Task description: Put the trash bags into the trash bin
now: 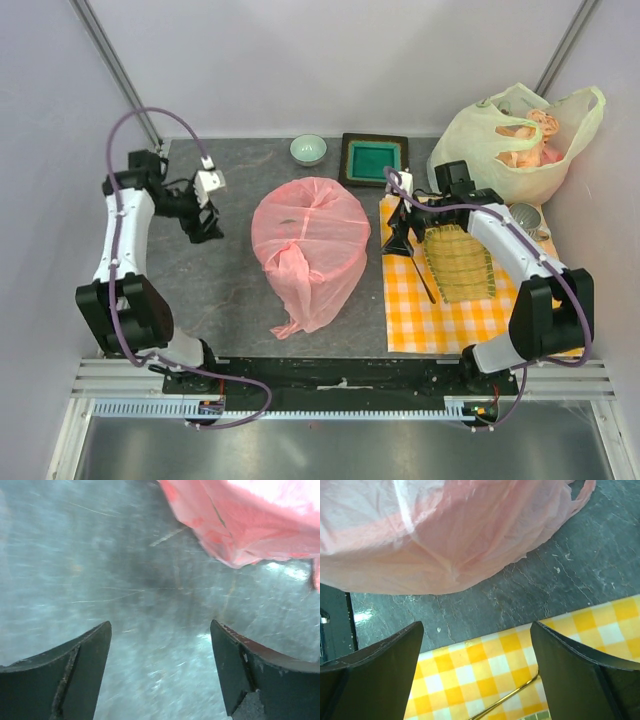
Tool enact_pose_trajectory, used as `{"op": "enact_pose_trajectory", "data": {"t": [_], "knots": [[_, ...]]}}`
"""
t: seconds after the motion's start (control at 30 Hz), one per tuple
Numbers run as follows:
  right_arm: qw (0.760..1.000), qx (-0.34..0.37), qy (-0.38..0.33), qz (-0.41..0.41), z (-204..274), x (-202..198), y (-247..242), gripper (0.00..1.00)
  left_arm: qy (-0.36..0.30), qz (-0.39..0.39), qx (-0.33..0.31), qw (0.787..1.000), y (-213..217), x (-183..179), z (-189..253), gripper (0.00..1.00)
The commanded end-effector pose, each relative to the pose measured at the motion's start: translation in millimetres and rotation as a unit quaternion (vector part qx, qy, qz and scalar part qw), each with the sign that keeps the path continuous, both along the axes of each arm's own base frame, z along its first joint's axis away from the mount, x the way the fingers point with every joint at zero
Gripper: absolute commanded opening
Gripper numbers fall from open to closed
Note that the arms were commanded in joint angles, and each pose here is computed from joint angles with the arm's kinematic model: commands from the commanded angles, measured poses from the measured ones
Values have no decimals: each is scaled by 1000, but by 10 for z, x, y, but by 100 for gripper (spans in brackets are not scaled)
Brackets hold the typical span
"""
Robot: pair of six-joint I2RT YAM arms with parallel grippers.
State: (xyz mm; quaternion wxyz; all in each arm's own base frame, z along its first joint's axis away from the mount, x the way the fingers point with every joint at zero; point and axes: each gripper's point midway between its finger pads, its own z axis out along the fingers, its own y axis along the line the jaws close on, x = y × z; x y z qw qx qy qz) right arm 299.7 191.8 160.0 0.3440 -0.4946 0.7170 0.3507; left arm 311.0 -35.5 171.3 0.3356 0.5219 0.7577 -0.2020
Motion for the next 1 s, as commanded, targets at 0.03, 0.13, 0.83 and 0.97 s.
{"op": "enact_pose_trajectory", "data": {"t": [0.03, 0.13, 0.83, 0.97], "knots": [[999, -10, -32, -33, 330, 8, -172, 98, -94, -30, -14, 995, -234, 88, 1206, 93], [997, -16, -27, -76, 458, 114, -260, 98, -117, -99, 18, 988, -798, 96, 1502, 93], [976, -6, 3, -217, 694, 646, -814, 98, 92, -261, 200, 940, -1754, -544, -526, 84], [971, -3, 10, -238, 752, 723, -832, 98, 66, -257, 226, 937, -1650, -482, -981, 85]]}}
